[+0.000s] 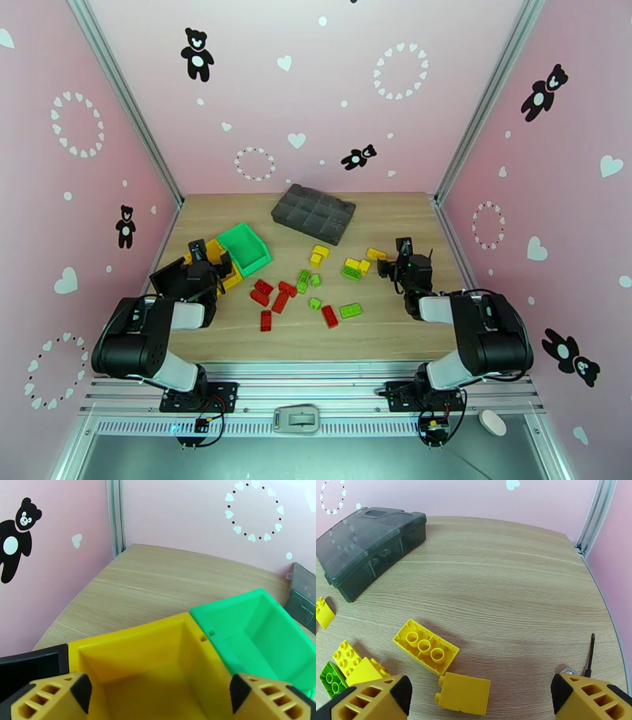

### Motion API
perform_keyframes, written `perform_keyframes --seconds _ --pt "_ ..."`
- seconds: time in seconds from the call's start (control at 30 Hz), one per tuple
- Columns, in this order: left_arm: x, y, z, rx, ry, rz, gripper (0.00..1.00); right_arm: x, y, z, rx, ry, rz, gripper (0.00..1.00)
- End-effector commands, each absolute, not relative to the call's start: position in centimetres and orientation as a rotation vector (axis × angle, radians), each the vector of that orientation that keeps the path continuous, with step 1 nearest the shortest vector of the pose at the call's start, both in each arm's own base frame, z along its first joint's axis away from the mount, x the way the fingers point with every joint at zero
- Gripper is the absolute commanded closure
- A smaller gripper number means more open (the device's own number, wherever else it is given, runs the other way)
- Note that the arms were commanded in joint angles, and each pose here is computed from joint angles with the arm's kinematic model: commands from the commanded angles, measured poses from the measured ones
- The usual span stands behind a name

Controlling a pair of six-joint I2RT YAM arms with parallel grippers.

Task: Sort the legos into containers by color

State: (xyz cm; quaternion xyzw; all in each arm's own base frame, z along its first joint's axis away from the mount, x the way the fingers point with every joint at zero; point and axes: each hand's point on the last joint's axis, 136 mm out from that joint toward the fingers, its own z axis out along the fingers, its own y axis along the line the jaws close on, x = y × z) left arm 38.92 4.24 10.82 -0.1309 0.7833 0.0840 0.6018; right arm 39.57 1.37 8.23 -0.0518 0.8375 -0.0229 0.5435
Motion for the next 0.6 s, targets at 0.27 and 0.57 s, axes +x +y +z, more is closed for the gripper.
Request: perform_keyframes --seconds 0.27,0.57 --pt "39.08 4.08 11.46 -0.297 1.797 0.188 0.02 39.89 1.4 8.53 -0.127 1.988 -0.046 0.01" --pt "39.07 4.07 11.45 -0.296 1.796 0.187 0.01 39.84 1.34 8.58 -0.125 1.984 -0.049 0.01"
